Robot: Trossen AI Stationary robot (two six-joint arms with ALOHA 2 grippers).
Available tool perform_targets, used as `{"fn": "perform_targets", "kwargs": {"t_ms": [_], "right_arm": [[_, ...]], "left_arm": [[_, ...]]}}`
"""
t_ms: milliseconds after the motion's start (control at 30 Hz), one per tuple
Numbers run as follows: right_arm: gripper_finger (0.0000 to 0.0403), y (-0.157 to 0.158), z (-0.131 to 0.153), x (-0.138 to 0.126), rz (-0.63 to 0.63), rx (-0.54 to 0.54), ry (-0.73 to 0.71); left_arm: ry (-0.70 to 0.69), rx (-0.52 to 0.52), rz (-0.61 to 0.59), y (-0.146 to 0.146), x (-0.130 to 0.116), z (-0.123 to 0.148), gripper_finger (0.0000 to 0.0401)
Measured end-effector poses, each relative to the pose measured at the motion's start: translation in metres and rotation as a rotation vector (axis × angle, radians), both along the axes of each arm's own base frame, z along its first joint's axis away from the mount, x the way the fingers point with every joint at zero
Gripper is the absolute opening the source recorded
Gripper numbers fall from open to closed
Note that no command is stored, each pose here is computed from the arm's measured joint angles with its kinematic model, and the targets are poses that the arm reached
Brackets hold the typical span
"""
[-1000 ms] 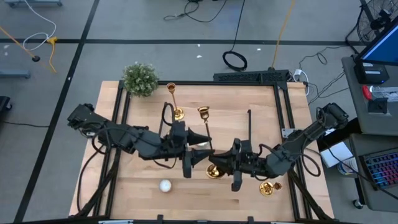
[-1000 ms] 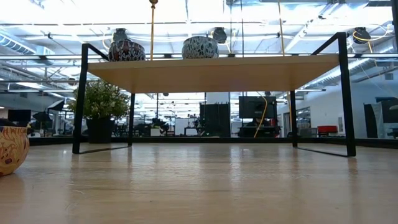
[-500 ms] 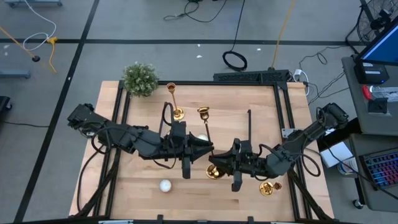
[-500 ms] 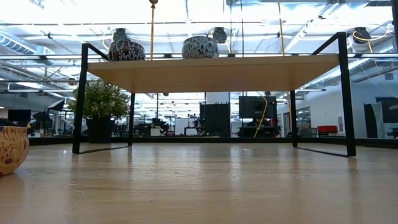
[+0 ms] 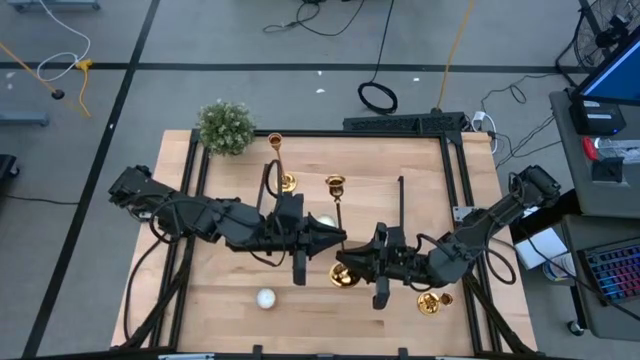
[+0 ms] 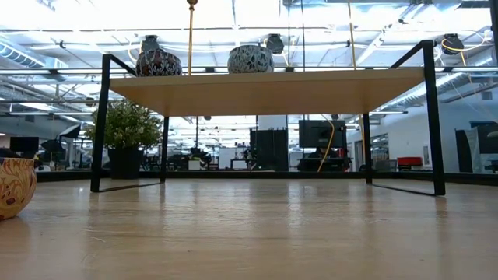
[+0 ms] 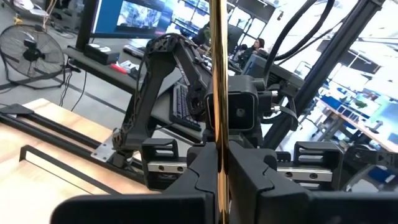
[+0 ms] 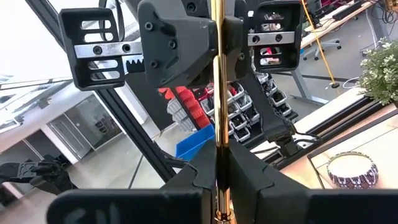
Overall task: Pick & Place candle stick holders
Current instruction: Put the left gold candle holder on the shelf
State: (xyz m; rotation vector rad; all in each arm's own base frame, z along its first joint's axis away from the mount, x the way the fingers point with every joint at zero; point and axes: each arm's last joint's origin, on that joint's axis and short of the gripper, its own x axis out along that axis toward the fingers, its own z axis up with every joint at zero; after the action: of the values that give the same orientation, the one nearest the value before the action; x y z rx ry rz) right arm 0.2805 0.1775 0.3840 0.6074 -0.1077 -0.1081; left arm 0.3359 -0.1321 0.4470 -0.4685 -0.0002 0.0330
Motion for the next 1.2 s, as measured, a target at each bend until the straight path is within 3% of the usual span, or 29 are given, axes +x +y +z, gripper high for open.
{"fn": "perform_targets", "kwargs": {"t_ms": [133, 600, 767, 933, 1200], "right_arm": [[0.0031, 0.0, 0.001, 0.0, -0.005, -0.016, -0.005], [0.015, -0.001, 0.004, 0.0, -0.005, 0.012, -0.031], [0.0172, -0.001, 0.01, -0.003, 0.01, 0.02, -0.081], [0.018, 0.0, 0.021, -0.012, 0.153, 0.025, -0.121], [0.017, -0.007, 0.046, -0.041, 0.388, 0.017, -0.184]], "left_arm": [[-0.001, 0.028, -0.004, -0.001, 0.0, 0.0, 0.0015], [0.054, 0.082, 0.063, -0.026, -0.013, -0.006, 0.0015], [0.09, 0.115, 0.227, -0.031, -0.02, -0.01, 0.0015], [0.107, 0.153, 0.477, -0.036, -0.023, -0.016, 0.0015], [0.122, 0.184, 0.734, -0.04, 0.007, -0.048, 0.0015]]}}
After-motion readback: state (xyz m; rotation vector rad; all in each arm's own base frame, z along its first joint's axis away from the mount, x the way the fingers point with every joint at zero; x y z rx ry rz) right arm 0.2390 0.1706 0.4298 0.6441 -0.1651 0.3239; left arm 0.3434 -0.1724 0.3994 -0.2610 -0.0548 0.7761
